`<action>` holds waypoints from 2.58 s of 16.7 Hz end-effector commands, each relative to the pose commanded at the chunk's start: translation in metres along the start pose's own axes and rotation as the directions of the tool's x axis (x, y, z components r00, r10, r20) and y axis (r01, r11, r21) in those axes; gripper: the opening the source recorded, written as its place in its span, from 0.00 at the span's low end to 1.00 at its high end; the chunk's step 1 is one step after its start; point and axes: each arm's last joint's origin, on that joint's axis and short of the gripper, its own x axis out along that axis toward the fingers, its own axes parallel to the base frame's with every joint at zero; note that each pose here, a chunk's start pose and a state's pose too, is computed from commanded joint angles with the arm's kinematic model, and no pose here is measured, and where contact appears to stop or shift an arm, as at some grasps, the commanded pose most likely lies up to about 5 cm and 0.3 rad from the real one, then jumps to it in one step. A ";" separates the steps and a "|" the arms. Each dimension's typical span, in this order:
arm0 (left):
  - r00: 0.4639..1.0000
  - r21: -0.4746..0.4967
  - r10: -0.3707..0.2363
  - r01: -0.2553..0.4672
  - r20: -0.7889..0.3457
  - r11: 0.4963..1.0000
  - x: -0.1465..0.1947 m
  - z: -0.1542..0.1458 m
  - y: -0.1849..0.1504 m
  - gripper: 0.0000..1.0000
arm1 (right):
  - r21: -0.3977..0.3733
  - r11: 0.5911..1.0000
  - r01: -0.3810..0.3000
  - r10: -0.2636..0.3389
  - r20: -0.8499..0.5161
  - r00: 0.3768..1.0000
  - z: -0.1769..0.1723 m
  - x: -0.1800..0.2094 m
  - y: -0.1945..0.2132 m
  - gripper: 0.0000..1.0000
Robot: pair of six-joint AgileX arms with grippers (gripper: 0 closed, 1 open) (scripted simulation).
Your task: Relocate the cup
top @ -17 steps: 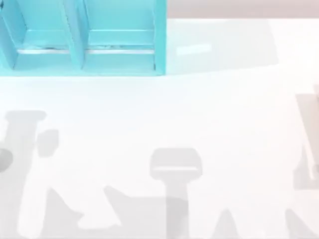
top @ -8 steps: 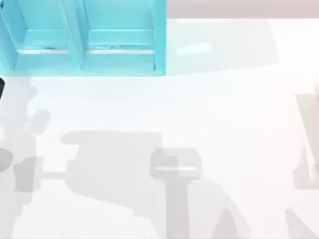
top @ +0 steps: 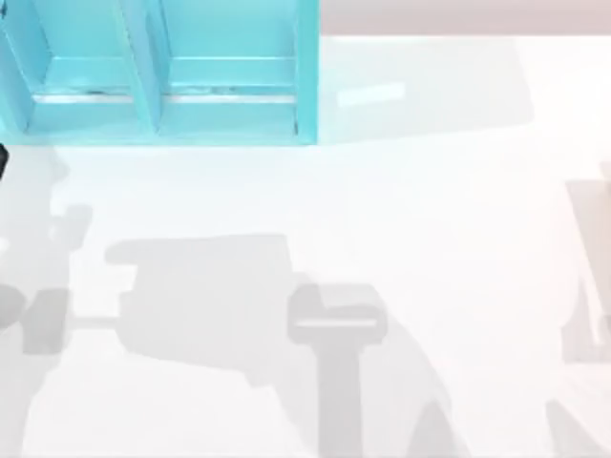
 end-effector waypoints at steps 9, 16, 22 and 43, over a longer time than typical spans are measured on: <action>1.000 0.000 0.002 -0.002 0.012 1.000 0.070 0.004 0.000 1.00 | 0.000 1.000 0.000 0.000 0.000 1.000 0.000 0.000 0.000 1.00; 1.000 0.000 0.000 0.000 0.000 1.000 0.100 0.000 0.000 1.00 | 0.000 1.000 0.000 0.000 0.000 1.000 0.000 0.000 0.000 1.00; 1.000 0.000 0.000 0.000 0.000 1.000 0.100 0.000 0.000 0.62 | 0.000 1.000 0.000 0.000 0.000 1.000 0.000 0.000 0.000 1.00; 1.000 0.001 -0.013 0.013 -0.021 1.000 0.094 0.006 0.023 0.00 | 0.000 1.000 0.000 0.000 0.000 1.000 0.000 0.000 0.000 1.00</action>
